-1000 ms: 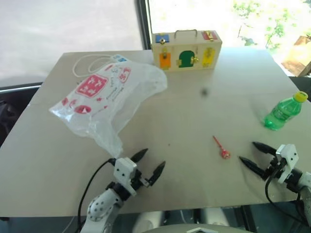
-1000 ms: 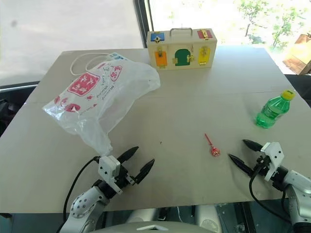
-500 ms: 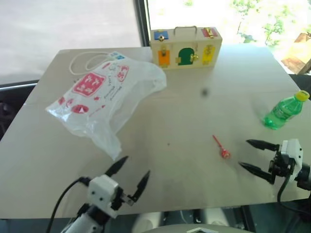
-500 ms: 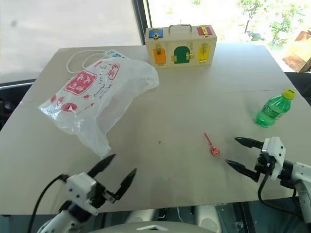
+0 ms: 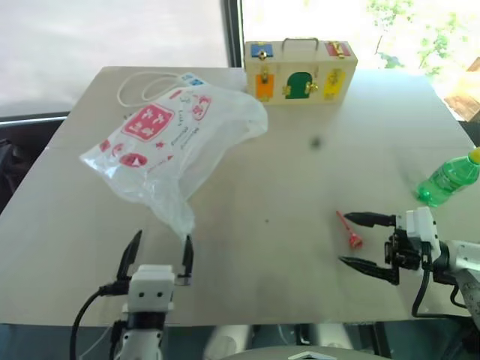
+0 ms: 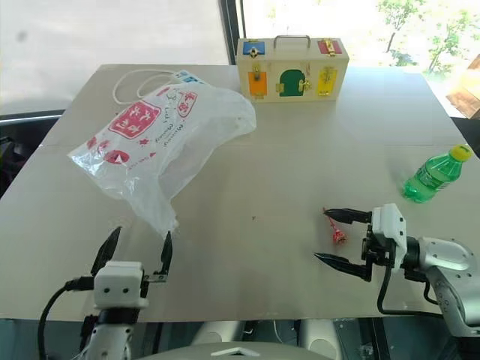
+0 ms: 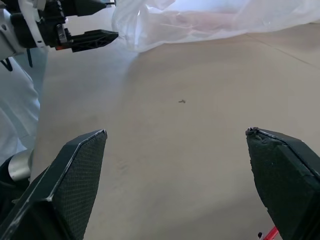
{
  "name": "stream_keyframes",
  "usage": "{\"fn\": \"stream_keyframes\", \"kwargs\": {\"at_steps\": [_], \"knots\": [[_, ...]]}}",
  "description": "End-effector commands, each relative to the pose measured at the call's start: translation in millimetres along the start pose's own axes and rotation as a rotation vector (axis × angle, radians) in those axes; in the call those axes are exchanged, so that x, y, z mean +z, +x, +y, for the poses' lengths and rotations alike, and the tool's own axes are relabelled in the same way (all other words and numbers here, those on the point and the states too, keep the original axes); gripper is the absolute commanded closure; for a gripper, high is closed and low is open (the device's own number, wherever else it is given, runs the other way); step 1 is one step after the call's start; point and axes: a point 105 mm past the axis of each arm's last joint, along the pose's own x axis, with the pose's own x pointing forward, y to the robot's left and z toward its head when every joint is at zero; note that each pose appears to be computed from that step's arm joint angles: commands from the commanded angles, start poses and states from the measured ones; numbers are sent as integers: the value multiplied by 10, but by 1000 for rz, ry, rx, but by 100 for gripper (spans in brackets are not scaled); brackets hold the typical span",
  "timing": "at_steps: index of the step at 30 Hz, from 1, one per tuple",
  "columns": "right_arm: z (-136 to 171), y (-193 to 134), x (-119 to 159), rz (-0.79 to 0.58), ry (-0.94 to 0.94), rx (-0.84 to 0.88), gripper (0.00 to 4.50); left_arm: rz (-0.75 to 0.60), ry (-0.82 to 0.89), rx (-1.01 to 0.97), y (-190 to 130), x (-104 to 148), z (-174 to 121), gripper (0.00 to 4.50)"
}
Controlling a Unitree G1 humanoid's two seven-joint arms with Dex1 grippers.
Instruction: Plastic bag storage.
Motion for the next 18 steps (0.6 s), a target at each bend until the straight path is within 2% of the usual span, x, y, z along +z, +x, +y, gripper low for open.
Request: {"fn": "stream_keyframes", "kwargs": {"at_steps": [1, 9, 14, 18], "knots": [[-36, -1, 67, -13, -39, -4, 0, -4, -37, -30, 63, -20, -69, 7], [-27, 63, 48, -23, -40, -6, 0, -49, -77, -72, 341, -34, -50, 7], [-49, 57, 44, -17, -42, -12, 0, -90, -108, -132, 314, 22, -76, 7], [-37, 74, 34, -19, -39, -19, 0, -82, -136, -67, 303, 11, 11, 7]]}}
